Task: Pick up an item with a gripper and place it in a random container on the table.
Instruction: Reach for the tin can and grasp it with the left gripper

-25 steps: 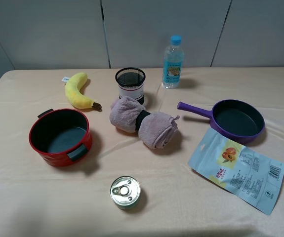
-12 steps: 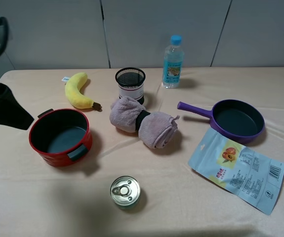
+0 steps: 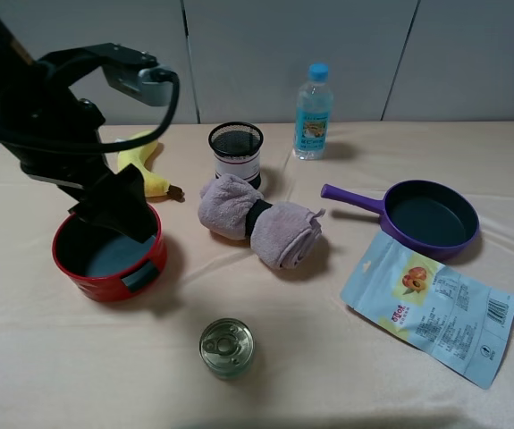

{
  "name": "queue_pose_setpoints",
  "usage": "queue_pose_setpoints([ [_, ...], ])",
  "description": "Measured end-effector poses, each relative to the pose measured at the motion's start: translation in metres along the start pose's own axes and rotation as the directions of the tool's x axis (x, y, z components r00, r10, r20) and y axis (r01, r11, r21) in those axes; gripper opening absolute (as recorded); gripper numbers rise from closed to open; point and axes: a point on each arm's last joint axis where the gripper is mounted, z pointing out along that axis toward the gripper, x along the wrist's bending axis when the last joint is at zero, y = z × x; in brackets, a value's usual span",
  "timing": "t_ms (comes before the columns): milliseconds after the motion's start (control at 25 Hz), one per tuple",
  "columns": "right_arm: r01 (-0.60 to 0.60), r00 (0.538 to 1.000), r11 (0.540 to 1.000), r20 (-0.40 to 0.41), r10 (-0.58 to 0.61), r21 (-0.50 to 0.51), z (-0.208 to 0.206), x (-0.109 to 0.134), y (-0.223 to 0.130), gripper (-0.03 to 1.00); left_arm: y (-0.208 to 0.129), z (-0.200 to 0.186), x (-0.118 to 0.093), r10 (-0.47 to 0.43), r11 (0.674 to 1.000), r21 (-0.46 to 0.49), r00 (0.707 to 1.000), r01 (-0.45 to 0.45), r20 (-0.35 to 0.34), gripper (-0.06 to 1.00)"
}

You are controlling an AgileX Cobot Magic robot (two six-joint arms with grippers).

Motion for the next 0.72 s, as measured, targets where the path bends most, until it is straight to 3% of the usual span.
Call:
queue_pose_setpoints([
  [360,0.000,1.000,1.000,0.000,0.000,0.000,0.000,0.000,0.000,0.69,0.025,0.034,-0.039,0.150,0.985,0.078,0.987,-0.154,0.054,0.99],
  [720,0.000,1.000,1.000,0.000,0.000,0.000,0.000,0.000,0.000,0.69,0.031,0.056,-0.078,0.273,0.955,0.093,0.958,-0.280,0.083,0.99],
])
